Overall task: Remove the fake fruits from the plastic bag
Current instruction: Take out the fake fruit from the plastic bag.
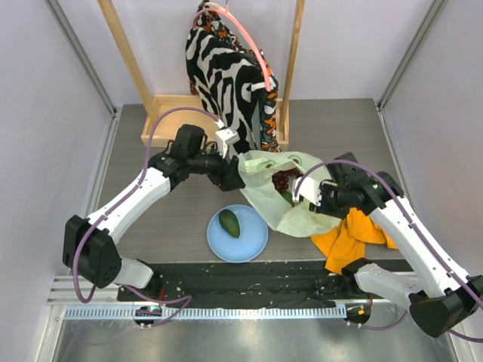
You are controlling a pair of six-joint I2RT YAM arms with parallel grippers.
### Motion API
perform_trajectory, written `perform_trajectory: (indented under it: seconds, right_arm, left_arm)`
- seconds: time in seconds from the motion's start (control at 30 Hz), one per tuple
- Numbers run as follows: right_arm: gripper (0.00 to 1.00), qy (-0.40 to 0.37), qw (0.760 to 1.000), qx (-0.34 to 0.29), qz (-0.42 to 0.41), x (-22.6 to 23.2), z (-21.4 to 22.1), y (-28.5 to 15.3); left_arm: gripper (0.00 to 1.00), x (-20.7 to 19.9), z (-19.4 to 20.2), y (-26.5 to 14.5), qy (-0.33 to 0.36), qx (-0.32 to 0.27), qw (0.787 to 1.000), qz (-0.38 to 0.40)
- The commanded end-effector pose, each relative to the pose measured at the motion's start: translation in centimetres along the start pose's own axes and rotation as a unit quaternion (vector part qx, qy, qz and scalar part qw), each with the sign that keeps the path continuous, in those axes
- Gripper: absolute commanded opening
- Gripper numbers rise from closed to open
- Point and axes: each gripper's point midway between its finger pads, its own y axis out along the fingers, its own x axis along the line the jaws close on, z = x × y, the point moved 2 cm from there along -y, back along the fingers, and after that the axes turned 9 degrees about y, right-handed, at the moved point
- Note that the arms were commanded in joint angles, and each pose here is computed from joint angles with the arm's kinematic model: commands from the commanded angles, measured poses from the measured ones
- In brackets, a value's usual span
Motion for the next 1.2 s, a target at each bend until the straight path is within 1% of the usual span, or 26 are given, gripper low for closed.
perform_trajectory:
  seconds: [0.0,0.1,0.2,0.3,0.37,0.4,0.47,0.5,0.53,0.57,0.6,0.63,0.67,0.7,0.73,0.83,0.93,0.97,1.0,1.07,1.17]
  right_arm:
    - [0.35,0.009,0.996,-0.092,0.018,-2.1,-5.0,-1.9]
    - [0.34,0.032,0.993,-0.113,0.010,-3.3,-7.1,-0.8]
    - [0.32,0.047,0.993,-0.110,-0.005,-4.5,-8.5,1.9]
    - [0.29,0.063,0.990,-0.122,-0.001,-6.0,-10.1,3.0]
    - [0.28,0.071,0.991,-0.118,-0.008,-6.6,-10.7,4.5]
    - [0.27,0.080,0.991,-0.104,-0.015,-6.7,-10.5,5.8]
    - [0.26,0.084,0.993,-0.088,-0.010,-7.2,-10.3,7.0]
    - [0.26,0.086,0.995,-0.058,-0.003,-7.6,-9.3,8.1]
    - [0.28,0.087,0.995,-0.041,0.001,-7.7,-8.7,8.6]
    - [0.31,0.086,0.996,-0.025,0.001,-7.8,-8.2,9.0]
    - [0.50,0.088,0.996,0.006,0.012,-8.1,-6.9,9.5]
    - [0.59,0.094,0.995,0.027,0.018,-8.1,-6.2,9.8]
    - [0.64,0.098,0.994,0.045,0.026,-8.3,-5.5,9.9]
    - [0.66,0.101,0.993,0.059,0.018,-8.1,-4.9,10.3]
    - [0.66,0.100,0.990,0.089,0.034,-8.5,-3.7,10.2]
    - [0.68,0.102,0.986,0.125,0.043,-8.8,-1.9,10.6]
    - [0.72,0.098,0.981,0.165,0.031,-8.4,-0.6,11.3]
    - [0.74,0.099,0.978,0.183,0.022,-8.2,0.0,11.9]
    - [0.95,0.099,0.976,0.194,0.015,-7.9,0.4,12.1]
    - [0.96,0.098,0.973,0.208,0.008,-7.5,1.1,12.7]
    - [0.97,0.098,0.976,0.195,0.017,-7.8,0.9,13.9]
  left_arm:
    - [0.72,-0.7,-2.6,-1.1,0.029,-0.042,0.999,0.000]
    - [0.72,-0.9,-2.3,-1.4,0.032,-0.039,0.999,0.000]
    - [0.72,-0.9,-2.0,-1.5,0.033,-0.035,0.999,-0.002]
    - [0.72,-0.7,-2.0,-1.6,0.032,-0.032,0.999,-0.007]
    - [0.72,-0.5,-1.9,-1.8,0.030,-0.031,0.999,-0.011]
    - [0.72,-0.4,-1.9,-1.7,0.029,-0.030,0.999,-0.012]
    - [0.72,-0.1,-1.8,-1.8,0.027,-0.030,0.999,-0.016]
    - [0.73,0.0,-1.7,-1.9,0.025,-0.030,0.999,-0.017]
    - [0.73,0.0,-1.6,-1.9,0.024,-0.029,0.999,-0.018]
    - [0.72,0.2,-1.7,-2.1,0.023,-0.030,0.999,-0.021]
    - [0.72,0.2,-1.5,-2.1,0.020,-0.028,0.999,-0.022]
    - [0.72,0.3,-1.4,-2.2,0.019,-0.028,0.999,-0.023]
    - [0.72,0.5,-1.2,-2.2,0.017,-0.027,0.999,-0.025]
    - [0.72,0.7,-1.1,-2.3,0.016,-0.027,0.999,-0.027]
    - [0.72,0.8,-0.9,-2.2,0.014,-0.027,0.999,-0.027]
    - [0.72,0.9,-0.7,-2.2,0.012,-0.026,0.999,-0.026]
    - [0.72,1.0,-0.7,-2.1,0.010,-0.025,0.999,-0.026]
    - [0.72,1.1,-0.6,-2.1,0.010,-0.025,0.999,-0.026]
    - [0.72,1.1,-0.6,-2.0,0.009,-0.024,0.999,-0.025]
    - [0.72,1.2,-0.7,-1.9,0.009,-0.023,0.999,-0.025]
    - [0.72,1.3,-0.7,-1.9,0.008,-0.022,0.999,-0.026]
